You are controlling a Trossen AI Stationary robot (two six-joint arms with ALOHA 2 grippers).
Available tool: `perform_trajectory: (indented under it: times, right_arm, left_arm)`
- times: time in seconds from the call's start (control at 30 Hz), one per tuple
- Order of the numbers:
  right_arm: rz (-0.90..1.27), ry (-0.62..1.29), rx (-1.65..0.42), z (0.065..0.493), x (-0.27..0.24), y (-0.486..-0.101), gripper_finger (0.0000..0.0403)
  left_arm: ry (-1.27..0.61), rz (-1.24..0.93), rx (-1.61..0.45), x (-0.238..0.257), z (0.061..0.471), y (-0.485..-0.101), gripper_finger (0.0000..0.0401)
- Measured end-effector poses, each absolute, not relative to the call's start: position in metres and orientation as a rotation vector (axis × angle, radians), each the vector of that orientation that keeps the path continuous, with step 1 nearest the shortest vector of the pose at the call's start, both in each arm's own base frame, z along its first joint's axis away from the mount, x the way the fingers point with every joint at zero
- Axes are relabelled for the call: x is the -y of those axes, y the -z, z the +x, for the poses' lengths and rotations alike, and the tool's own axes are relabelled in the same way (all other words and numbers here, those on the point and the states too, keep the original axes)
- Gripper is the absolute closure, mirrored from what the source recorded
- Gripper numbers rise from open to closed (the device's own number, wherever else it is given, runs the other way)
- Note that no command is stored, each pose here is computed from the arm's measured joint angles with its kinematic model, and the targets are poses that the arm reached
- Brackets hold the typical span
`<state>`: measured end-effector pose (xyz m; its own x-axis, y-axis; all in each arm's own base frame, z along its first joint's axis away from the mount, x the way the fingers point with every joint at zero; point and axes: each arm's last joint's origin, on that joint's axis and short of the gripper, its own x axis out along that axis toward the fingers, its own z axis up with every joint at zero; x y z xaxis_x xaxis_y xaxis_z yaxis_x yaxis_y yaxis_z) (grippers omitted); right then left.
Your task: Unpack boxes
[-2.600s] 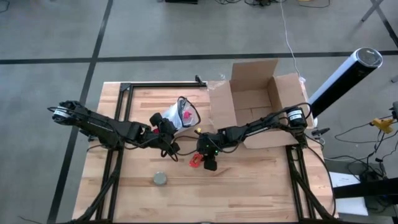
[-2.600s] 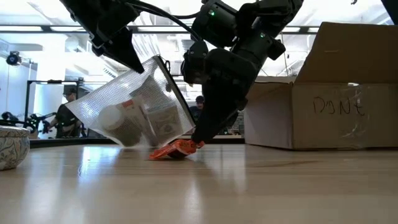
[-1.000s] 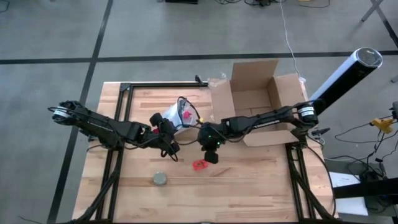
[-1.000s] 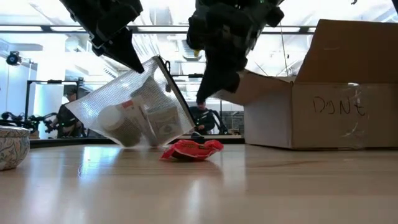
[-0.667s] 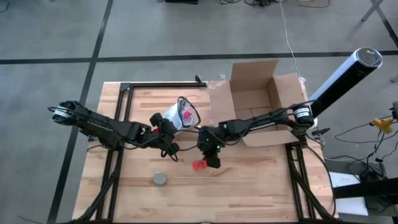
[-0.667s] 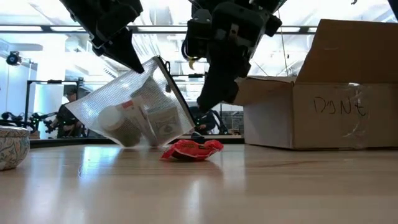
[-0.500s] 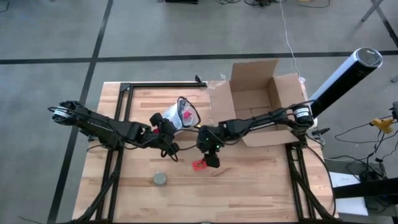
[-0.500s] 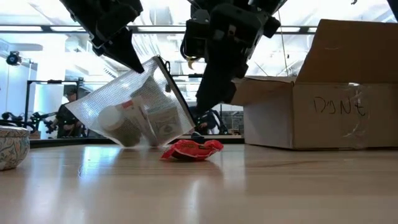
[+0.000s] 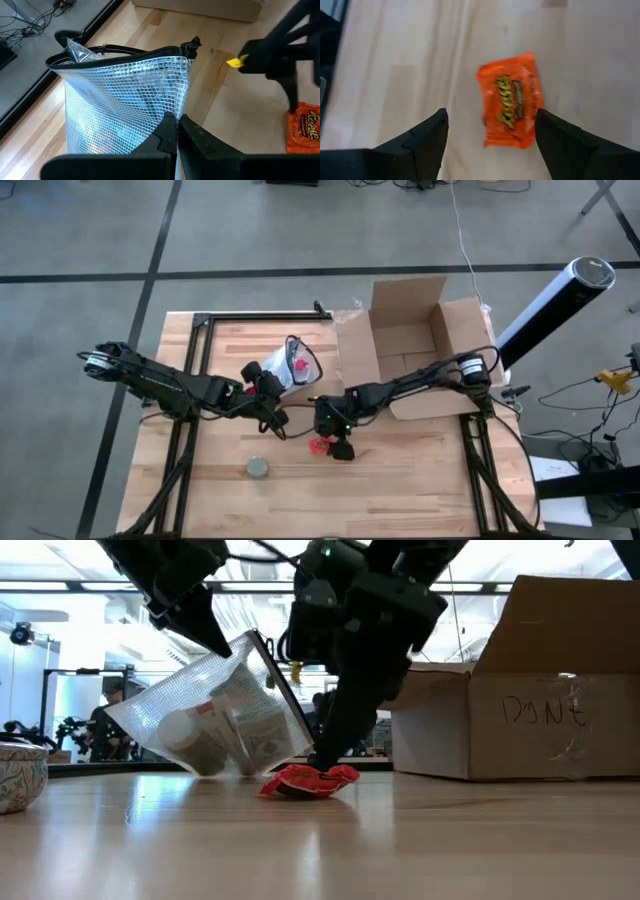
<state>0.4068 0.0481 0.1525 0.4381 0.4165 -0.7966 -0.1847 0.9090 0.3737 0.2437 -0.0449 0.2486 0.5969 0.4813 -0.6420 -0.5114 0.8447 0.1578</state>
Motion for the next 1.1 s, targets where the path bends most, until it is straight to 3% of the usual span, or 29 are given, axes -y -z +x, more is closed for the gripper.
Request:
perform_trajectory:
  times: [0.4,0.8,1.1]
  right_arm:
    - [0.221,-0.347,-1.057,0.41,-0.048,-0.146,0.0083]
    - [0.302,-0.293,-0.983,0.417,-0.049,-0.151,0.0095]
    - [0.442,-0.236,-1.017,0.421,-0.05,-0.138,0.0063]
  left_arm:
    - [-0.553,-0.057,-0.744,0.046,0.244,-0.248,0.0401]
    - [-0.552,-0.058,-0.745,0.046,0.244,-0.248,0.0401]
    - [-0.538,-0.066,-0.752,0.046,0.244,-0.248,0.0401]
